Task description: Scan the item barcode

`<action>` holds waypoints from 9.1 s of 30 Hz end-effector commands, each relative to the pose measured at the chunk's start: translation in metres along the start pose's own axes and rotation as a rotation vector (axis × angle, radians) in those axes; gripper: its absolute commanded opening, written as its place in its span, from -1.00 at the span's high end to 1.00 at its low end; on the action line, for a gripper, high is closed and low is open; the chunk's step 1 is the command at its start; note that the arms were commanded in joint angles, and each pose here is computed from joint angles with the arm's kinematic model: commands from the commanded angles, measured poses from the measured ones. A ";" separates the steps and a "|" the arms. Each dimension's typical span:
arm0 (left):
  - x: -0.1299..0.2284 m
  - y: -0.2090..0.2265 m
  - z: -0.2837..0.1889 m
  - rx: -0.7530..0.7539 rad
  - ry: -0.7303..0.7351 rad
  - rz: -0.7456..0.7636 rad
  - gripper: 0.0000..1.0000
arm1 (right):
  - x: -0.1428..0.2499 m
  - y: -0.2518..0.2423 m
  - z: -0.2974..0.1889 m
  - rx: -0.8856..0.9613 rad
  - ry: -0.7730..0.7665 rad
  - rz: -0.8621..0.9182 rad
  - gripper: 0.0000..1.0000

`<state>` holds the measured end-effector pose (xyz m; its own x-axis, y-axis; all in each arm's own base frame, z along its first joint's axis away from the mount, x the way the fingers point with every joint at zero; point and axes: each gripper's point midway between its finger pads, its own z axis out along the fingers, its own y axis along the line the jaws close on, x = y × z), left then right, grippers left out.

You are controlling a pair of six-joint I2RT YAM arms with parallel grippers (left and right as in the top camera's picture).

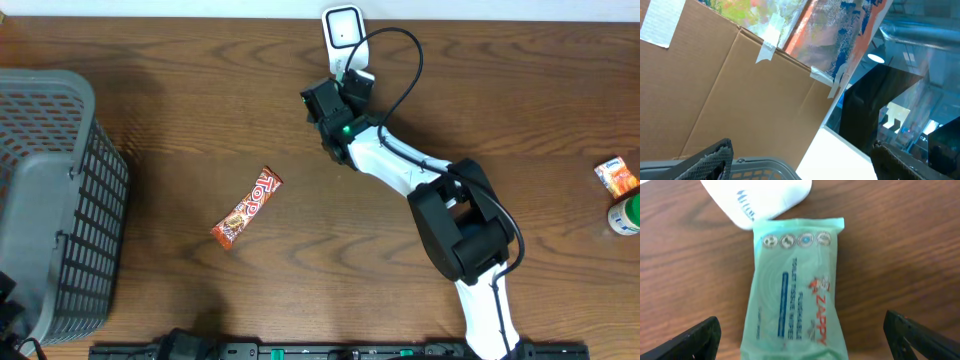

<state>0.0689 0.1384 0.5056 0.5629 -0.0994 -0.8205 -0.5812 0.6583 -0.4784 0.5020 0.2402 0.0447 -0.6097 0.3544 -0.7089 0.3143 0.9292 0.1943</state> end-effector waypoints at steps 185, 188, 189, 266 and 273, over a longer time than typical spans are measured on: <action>0.003 -0.001 0.001 -0.008 0.006 0.002 -0.76 | 0.228 0.017 -0.095 -0.725 0.828 -1.046 0.72; 0.003 -0.001 0.001 -0.008 0.006 0.002 -0.76 | 0.227 0.013 -0.094 -0.706 0.838 -1.044 0.98; 0.003 -0.001 0.001 -0.008 0.006 0.003 -0.76 | 0.226 0.013 -0.094 -0.699 0.842 -1.031 0.98; 0.003 -0.001 0.001 -0.008 0.006 0.002 -0.76 | 0.214 0.063 -0.250 -0.893 0.780 -1.510 -0.99; 0.003 -0.001 0.001 -0.008 0.006 0.002 -0.77 | 0.253 0.067 -0.254 -0.969 0.819 -1.579 -0.98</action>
<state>0.0694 0.1382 0.5056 0.5617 -0.0990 -0.8214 -0.5819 0.6585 -0.4773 0.1998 0.4116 0.0666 -0.1897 -0.9551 -0.2278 -0.9679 0.1429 0.2069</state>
